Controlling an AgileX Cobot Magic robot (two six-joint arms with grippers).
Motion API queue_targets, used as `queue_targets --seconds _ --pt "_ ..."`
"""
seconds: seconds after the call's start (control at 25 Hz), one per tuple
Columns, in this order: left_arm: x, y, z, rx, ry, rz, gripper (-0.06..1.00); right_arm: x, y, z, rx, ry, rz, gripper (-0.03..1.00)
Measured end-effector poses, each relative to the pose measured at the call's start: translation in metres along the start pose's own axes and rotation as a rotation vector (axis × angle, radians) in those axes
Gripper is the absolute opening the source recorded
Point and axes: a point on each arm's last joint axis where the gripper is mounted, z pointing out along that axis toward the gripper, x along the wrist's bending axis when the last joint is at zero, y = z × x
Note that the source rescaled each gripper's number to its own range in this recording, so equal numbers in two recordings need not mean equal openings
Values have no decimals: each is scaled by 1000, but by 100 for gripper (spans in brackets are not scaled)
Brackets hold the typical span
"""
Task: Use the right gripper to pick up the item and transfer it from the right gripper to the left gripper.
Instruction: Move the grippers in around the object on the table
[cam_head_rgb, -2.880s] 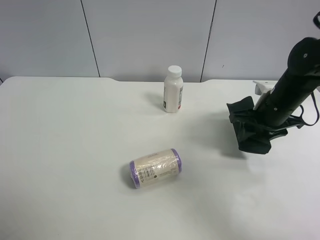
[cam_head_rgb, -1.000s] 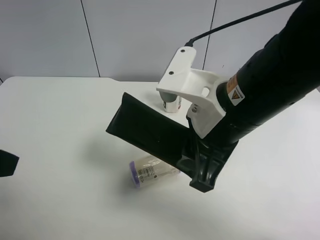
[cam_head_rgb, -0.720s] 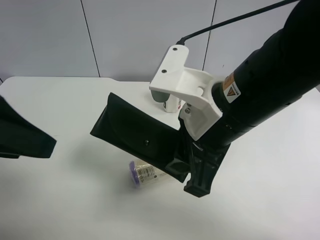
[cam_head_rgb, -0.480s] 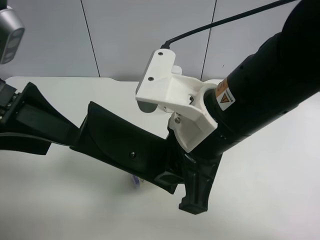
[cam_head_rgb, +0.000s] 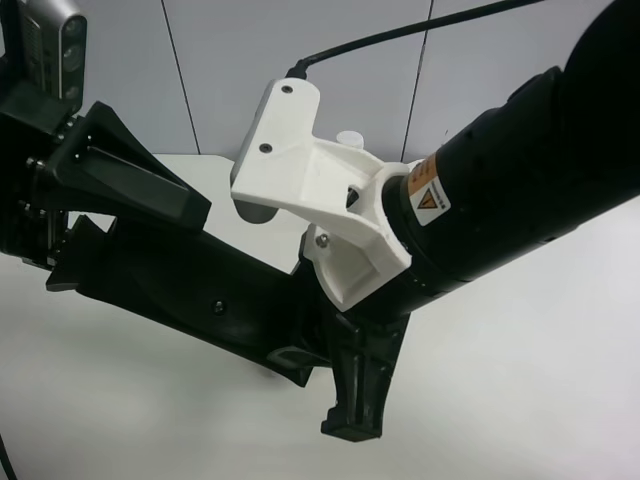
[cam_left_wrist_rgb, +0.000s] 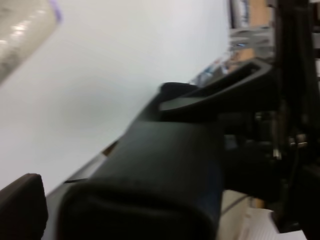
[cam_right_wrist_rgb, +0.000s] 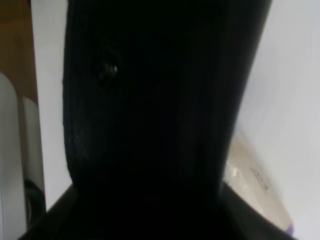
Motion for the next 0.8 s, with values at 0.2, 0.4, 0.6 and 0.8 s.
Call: queue_targets --seconds 0.2,0.4,0.6,0.8 --pt "-3 -1 2 27 -48 -23 98 0 2 0 -16 5 0 5" --pt "-5 -4 1 58 -73 -25 69 0 3 0 -35 -1 2 5" --pt "-4 -4 1 61 -59 -12 12 1 4 -1 -43 13 19 0" --pt "-4 -4 1 63 -64 0 4 3 4 -1 -43 25 26 0"
